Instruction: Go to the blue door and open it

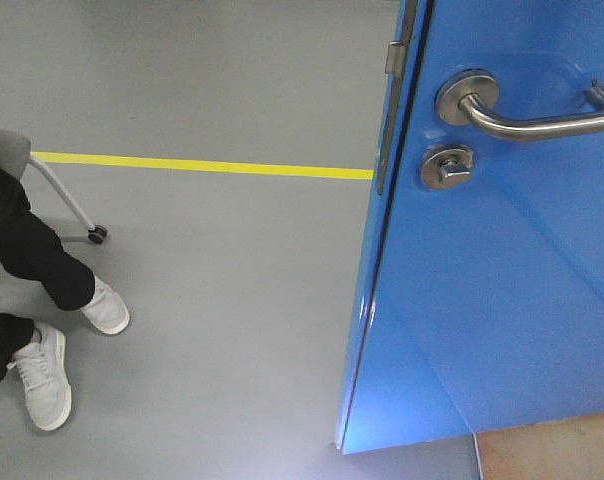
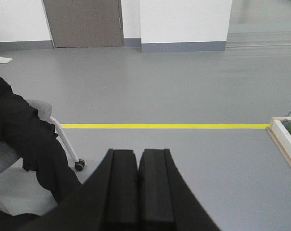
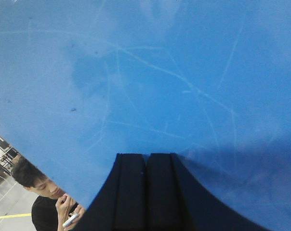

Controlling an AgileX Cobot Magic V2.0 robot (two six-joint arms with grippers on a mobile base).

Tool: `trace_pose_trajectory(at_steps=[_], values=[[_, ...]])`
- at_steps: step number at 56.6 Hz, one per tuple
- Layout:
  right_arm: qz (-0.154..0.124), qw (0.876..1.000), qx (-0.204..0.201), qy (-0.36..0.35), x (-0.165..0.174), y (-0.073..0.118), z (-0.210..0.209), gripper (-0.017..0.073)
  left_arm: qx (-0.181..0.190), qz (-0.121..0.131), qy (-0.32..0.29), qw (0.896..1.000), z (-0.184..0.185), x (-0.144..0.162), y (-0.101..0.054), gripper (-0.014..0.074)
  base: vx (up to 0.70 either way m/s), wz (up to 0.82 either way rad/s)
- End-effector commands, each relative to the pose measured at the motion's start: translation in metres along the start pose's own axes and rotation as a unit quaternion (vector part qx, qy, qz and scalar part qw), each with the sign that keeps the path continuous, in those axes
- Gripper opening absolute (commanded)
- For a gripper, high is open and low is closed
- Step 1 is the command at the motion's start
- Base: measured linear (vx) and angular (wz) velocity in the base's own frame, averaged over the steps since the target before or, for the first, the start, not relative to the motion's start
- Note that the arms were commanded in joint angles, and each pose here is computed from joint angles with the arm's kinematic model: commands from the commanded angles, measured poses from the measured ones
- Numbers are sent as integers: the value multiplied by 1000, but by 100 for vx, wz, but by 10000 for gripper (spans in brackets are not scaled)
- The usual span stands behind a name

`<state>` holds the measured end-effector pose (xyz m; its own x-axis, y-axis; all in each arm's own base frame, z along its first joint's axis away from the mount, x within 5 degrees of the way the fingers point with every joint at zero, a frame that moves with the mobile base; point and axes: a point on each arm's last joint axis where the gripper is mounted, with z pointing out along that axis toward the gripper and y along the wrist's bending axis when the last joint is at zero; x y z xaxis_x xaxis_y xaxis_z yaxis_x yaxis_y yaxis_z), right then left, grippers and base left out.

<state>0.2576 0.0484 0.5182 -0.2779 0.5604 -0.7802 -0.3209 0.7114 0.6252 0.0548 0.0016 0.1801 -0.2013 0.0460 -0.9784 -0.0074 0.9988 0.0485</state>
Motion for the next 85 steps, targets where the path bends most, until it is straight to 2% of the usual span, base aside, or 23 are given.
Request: trace_pose_trajectory(at_steps=[1,53,85], values=[[0,999,-13,-48,-13,8,-5,12,4,-5,-62,998,-4,-17,0,73,25,5],[0,999,-13,-48,-13,8,-5,12,4,-5,-62,998,-4,-17,0,73,21,-4],[0,999,-12,-47,-12,8,-5,12,4,-5,-62,998,-4,-17,0,73,-1,-2]])
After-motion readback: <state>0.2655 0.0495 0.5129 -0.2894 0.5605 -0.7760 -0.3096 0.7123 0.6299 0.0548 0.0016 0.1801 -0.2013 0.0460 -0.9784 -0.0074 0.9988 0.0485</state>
